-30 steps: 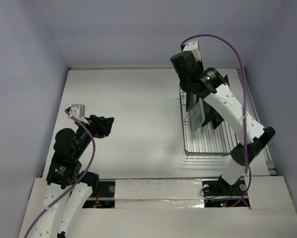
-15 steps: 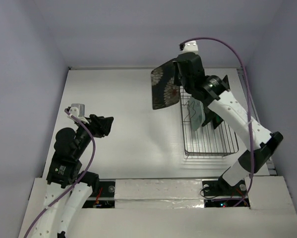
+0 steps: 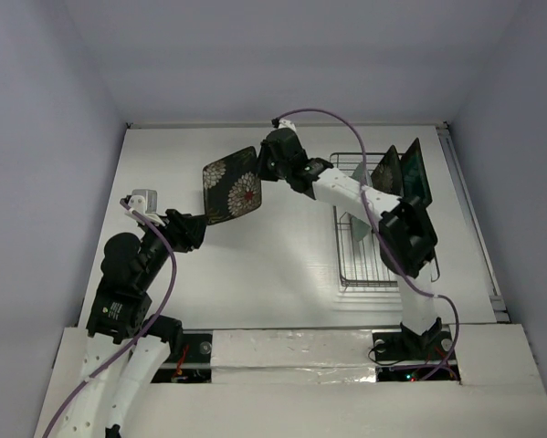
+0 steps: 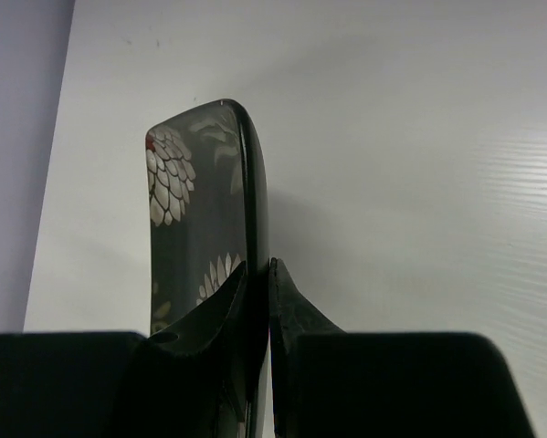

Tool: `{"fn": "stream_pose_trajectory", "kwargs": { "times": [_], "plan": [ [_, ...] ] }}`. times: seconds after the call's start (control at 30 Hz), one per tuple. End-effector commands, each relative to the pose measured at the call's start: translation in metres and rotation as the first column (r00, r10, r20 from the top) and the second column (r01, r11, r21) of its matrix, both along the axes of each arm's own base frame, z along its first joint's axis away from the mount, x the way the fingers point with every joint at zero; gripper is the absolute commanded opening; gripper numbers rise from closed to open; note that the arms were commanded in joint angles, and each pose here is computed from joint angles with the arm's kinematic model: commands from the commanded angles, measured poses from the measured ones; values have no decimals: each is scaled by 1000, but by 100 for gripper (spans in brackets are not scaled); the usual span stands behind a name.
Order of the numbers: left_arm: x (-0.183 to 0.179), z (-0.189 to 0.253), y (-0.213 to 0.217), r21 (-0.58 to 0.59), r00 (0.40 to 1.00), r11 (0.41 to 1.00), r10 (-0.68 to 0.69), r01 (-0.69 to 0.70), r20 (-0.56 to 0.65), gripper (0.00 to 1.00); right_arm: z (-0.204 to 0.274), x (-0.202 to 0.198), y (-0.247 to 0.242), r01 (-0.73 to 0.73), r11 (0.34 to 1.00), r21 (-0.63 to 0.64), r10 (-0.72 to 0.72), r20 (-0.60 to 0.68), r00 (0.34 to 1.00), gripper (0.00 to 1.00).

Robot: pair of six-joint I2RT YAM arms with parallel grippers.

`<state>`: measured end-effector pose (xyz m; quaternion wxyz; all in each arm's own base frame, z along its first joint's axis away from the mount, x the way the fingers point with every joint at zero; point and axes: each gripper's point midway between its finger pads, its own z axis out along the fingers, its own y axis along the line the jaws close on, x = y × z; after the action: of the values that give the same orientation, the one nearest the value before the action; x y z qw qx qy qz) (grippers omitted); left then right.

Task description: Unload the plates from the dish rack

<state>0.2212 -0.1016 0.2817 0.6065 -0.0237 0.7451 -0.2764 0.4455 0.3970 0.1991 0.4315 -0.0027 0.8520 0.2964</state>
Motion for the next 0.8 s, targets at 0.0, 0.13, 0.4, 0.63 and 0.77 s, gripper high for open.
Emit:
{"fn": "stream_pose_trajectory", "kwargs": {
  "times": [0.0, 0.13, 0.4, 0.63, 0.77],
  "plan": [
    [5, 10, 2, -12, 999, 1000, 15, -15, 28, 47, 107, 11, 43, -82, 927, 367, 17, 177, 984, 0],
    [5, 9, 2, -12, 1000, 1000, 14, -13, 26, 47, 67, 19, 58, -83, 926, 368, 44, 114, 993, 0],
    [4, 10, 1, -13, 1000, 1000, 11, -10, 29, 47, -1, 24, 70, -64, 939, 337, 66, 4, 998, 0],
    [4, 10, 1, -13, 1000, 1000, 8, -7, 31, 47, -52, 12, 73, -50, 951, 305, 83, -97, 992, 21],
    [3, 10, 0, -14, 999, 1000, 3, -3, 32, 47, -61, 6, 68, -43, 955, 294, 80, -114, 990, 45]
  ]
}}
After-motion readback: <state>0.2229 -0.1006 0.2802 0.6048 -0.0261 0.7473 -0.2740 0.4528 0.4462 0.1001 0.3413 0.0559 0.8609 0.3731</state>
